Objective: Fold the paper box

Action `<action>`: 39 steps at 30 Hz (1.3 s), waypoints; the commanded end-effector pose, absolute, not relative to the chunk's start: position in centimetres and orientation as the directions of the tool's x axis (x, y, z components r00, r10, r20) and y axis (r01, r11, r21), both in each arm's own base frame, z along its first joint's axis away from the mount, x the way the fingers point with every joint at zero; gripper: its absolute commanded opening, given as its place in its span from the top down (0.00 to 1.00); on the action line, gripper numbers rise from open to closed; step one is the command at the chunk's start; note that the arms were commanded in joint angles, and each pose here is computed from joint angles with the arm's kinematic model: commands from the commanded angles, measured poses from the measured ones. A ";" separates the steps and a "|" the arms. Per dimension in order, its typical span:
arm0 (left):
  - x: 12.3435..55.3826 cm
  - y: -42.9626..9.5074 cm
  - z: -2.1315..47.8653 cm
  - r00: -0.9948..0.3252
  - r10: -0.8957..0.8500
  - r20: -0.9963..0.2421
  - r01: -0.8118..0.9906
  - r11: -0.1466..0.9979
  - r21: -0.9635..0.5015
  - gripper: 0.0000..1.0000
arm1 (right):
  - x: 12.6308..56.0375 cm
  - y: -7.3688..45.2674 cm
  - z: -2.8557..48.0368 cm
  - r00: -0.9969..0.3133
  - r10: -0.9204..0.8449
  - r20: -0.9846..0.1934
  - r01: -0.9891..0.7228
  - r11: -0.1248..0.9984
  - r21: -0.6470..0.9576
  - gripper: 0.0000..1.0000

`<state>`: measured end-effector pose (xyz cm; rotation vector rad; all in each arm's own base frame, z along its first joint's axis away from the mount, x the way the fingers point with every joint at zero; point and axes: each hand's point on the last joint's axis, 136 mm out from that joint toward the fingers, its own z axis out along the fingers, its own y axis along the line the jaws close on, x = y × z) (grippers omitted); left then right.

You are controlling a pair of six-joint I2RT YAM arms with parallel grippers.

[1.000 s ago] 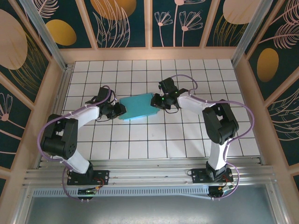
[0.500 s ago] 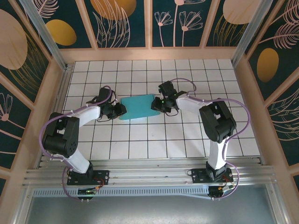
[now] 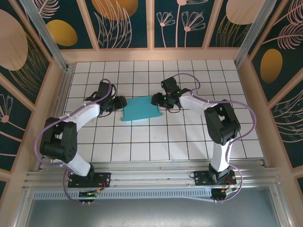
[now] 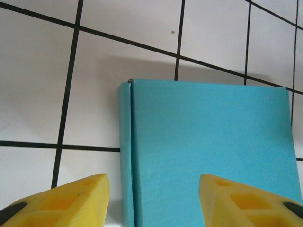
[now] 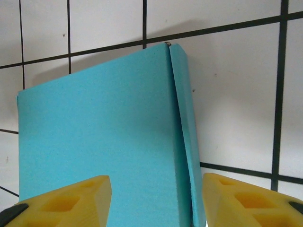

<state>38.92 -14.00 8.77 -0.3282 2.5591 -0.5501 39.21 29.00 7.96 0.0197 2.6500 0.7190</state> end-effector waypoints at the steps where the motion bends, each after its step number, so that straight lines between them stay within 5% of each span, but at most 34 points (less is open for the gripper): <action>1: 39.0 -14.4 6.5 -0.869 -0.312 -0.384 -0.128 0.891 -0.436 0.48 | 39.7 29.1 6.5 -0.924 0.094 -0.371 -0.097 0.880 0.464 0.47; 5: 38.3 -14.8 3.5 -0.899 -0.292 -0.325 -0.134 0.893 -0.431 0.59 | 38.9 28.8 4.3 -0.938 0.082 -0.336 -0.084 0.888 0.453 0.55; 10: 36.2 -15.2 0.6 -0.929 -0.261 -0.263 -0.133 0.897 -0.421 0.88 | 37.8 28.1 2.3 -0.940 0.084 -0.330 -0.070 0.900 0.430 0.69; 12: 35.7 -15.2 0.0 -0.936 -0.249 -0.250 -0.130 0.903 -0.410 0.90 | 37.5 27.9 2.0 -0.943 0.075 -0.324 -0.073 0.904 0.420 0.71; 17: 36.8 -15.2 1.9 -0.920 -0.255 -0.297 -0.116 0.902 -0.415 0.77 | 38.4 28.7 4.8 -0.929 0.091 -0.358 -0.097 0.876 0.473 0.73; 19: 37.6 -15.1 3.4 -0.906 -0.262 -0.334 -0.110 0.904 -0.413 0.62 | 39.2 29.0 6.1 -0.918 0.105 -0.383 -0.104 0.867 0.488 0.65; 24: 39.2 -14.2 5.3 -0.867 -0.291 -0.406 -0.128 0.915 -0.382 0.46 | 40.6 28.7 5.9 -0.911 0.115 -0.396 -0.089 0.883 0.461 0.56; 39: 38.8 -17.1 3.2 -0.892 -0.328 -0.312 -0.119 0.835 -0.538 0.33 | 39.3 29.6 1.8 -0.947 0.096 -0.307 -0.078 0.858 0.508 0.75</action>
